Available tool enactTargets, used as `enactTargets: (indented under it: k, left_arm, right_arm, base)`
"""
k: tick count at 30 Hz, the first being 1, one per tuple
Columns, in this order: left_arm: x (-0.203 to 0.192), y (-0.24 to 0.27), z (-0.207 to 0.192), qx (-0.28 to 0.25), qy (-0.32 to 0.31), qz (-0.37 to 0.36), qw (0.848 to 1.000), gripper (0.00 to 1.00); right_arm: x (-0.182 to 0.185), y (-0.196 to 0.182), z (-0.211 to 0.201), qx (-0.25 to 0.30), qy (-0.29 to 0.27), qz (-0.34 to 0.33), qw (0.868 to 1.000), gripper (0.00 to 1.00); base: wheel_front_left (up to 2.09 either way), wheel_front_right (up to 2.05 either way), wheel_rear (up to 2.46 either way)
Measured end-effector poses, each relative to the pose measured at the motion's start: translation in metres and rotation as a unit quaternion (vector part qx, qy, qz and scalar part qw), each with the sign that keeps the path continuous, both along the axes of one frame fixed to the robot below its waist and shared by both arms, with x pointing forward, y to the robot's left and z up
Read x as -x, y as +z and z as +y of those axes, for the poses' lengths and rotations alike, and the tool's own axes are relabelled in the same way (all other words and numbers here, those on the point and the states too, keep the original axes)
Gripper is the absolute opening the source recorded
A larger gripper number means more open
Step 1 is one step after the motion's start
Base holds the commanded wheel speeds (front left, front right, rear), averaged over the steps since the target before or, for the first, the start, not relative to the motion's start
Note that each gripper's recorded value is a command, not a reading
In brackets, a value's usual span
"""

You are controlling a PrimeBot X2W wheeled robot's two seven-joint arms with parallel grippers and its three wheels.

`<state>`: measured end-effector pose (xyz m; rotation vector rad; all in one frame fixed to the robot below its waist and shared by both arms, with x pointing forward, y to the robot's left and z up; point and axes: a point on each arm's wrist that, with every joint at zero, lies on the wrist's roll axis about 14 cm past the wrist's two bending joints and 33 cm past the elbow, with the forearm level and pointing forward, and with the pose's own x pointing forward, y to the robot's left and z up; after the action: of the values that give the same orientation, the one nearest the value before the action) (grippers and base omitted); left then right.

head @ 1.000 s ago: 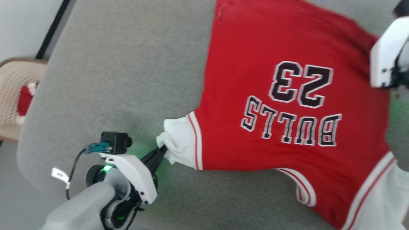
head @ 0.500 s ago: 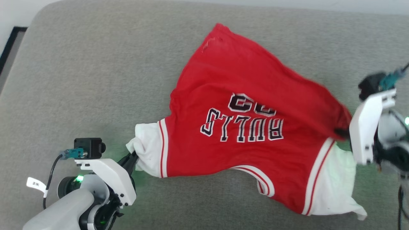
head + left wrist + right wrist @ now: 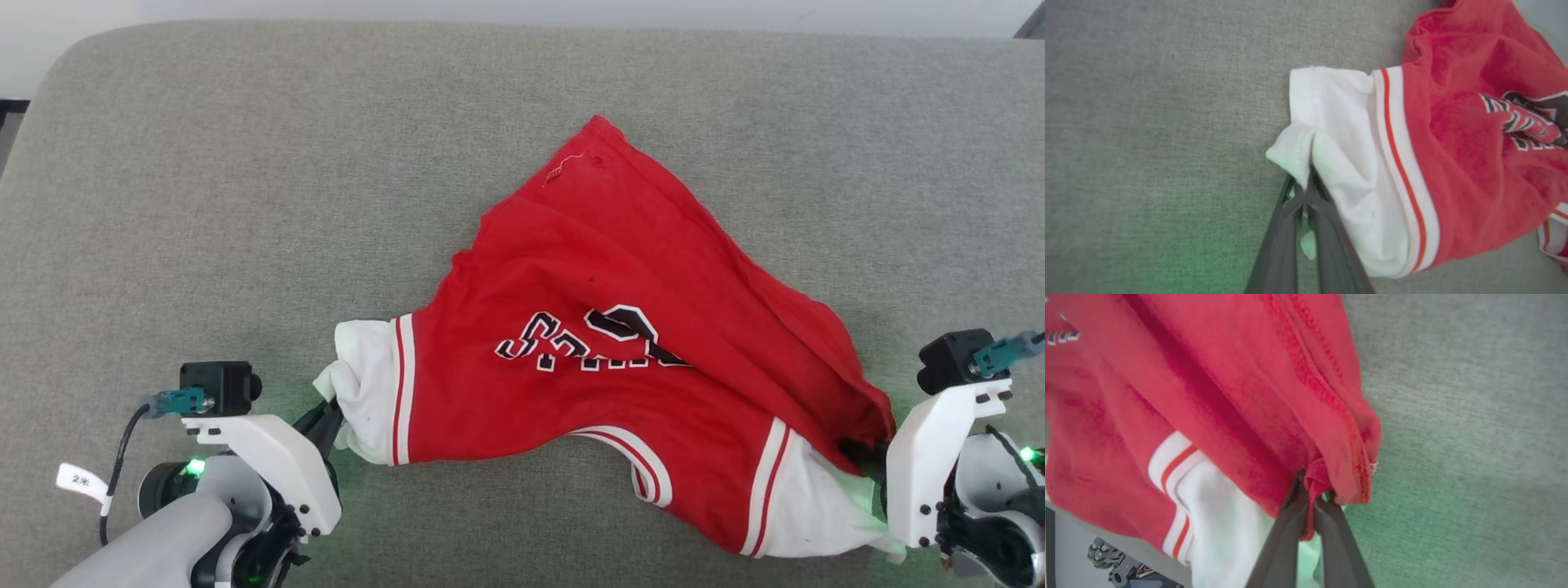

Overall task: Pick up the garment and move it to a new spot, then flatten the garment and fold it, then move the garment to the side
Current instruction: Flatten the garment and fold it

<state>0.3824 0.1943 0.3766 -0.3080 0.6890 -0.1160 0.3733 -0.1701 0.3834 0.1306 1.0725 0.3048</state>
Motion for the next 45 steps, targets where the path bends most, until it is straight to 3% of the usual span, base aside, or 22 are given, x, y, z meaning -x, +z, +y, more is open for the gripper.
enactTargets:
  k: [6,13,20,25,37,45]
  left_arm:
    - [0.005,0.0,0.001,0.001,0.0,0.001,1.0,0.0]
    - [0.011,0.002,0.003,0.002,0.003,0.002,1.0,0.0]
    - [0.018,0.0,0.008,0.003,0.015,0.006,1.0,0.0]
    - [0.021,0.001,0.01,0.006,0.023,0.006,1.0,0.0]
    - [0.033,-0.005,0.015,0.015,0.043,0.015,0.999,0.0]
    - [0.044,-0.013,0.025,0.016,0.067,0.027,0.997,0.0]
  right_arm:
    - [-0.007,0.006,-0.004,0.003,-0.012,-0.036,0.999,1.0]
    - [-0.035,0.054,-0.002,0.002,-0.007,-0.135,0.991,1.0]
    - [-0.083,0.104,0.022,0.011,0.035,-0.254,0.967,1.0]
    - [-0.121,0.112,0.054,-0.01,0.062,-0.296,0.953,1.0]
    - [-0.196,0.067,0.122,0.003,0.141,-0.255,0.957,1.0]
    - [-0.209,0.022,0.155,0.03,0.19,-0.166,0.967,1.0]
  base:
    - [0.0,0.0,0.0]
    - [0.0,0.0,0.0]
    - [0.0,0.0,0.0]
    - [0.0,0.0,0.0]
    - [0.0,0.0,0.0]
    - [0.0,0.0,0.0]
